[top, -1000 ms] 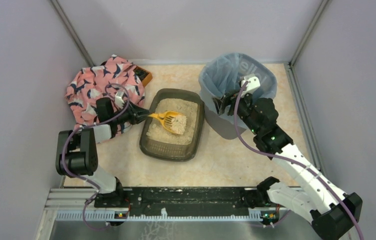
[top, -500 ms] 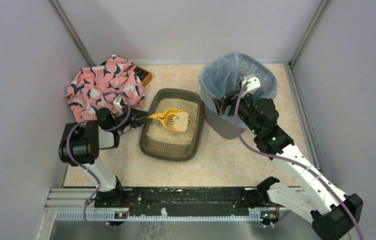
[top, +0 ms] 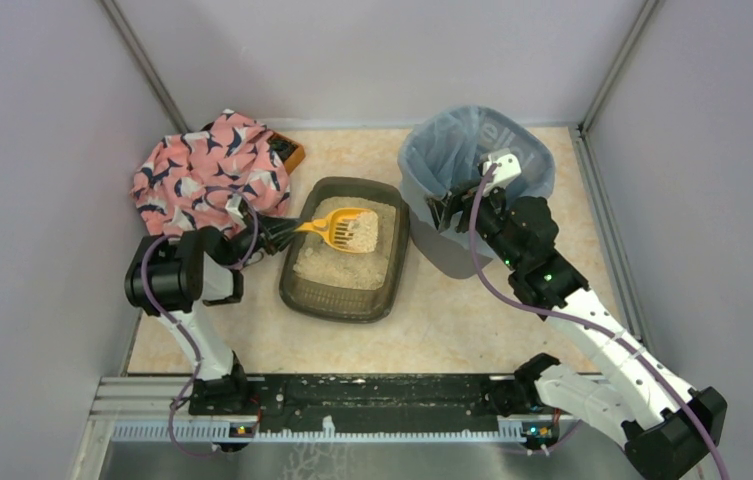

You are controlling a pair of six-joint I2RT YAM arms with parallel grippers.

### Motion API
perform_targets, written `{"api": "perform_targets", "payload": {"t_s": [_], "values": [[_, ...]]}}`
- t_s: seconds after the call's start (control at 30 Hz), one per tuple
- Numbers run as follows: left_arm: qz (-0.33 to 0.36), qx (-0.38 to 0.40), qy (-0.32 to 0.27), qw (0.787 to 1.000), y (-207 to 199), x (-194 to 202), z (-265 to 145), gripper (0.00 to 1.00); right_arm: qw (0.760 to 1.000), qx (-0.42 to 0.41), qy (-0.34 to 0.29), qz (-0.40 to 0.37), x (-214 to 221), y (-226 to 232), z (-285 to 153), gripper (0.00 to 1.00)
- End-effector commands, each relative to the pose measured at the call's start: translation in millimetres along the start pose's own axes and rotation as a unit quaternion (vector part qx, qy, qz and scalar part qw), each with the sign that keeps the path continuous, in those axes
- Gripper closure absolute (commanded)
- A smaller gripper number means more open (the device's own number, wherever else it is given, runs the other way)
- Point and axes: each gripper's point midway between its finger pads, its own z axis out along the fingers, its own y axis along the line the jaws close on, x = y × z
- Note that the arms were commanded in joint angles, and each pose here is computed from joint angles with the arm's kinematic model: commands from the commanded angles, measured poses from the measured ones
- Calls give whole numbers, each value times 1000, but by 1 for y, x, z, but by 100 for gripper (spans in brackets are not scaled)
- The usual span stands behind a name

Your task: Clean the litter box

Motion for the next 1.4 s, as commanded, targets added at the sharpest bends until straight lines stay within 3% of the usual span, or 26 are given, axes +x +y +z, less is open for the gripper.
{"api": "perform_targets", "payload": {"t_s": [0.0,0.17,0.27,0.37,0.47,0.53,0.67,0.77,0.87,0.97,1.1,1.2,1.27,1.37], "values": [[63,63,-5,996,-28,-3,-7,100,998,1,55,-6,27,-1,-2,25],[62,48,4,997,-19,0,-1,100,998,8,56,-9,28,-4,-7,25],[59,47,-28,997,-18,-14,-16,100,998,6,56,-9,27,-3,-7,25],[68,45,7,997,-20,1,-2,100,998,7,57,-9,30,-3,-7,25],[67,28,-32,997,-13,-17,-16,100,998,8,63,-11,30,-4,-7,25],[78,26,-5,997,-14,-6,-3,100,998,5,55,-10,30,-3,-8,25],[77,28,-22,996,-15,-10,-10,100,998,8,62,-10,32,-4,-6,25],[74,26,14,997,-12,14,3,100,998,5,60,-7,35,-3,-4,25],[67,13,-29,997,-4,-2,-20,100,998,1,69,-8,39,-2,-2,25],[76,22,2,997,-12,18,-9,100,998,-2,65,-5,41,-1,-1,25],[82,-20,-37,996,4,-2,-25,100,998,-3,68,-5,40,0,0,25],[94,-13,-14,995,-5,11,-14,100,998,-2,67,-5,40,-1,-1,25],[92,-35,-33,995,2,-1,-17,100,998,0,67,-5,40,-1,-2,25],[106,-9,4,994,-17,21,-2,100,998,-4,62,-4,38,0,-2,25]]}}
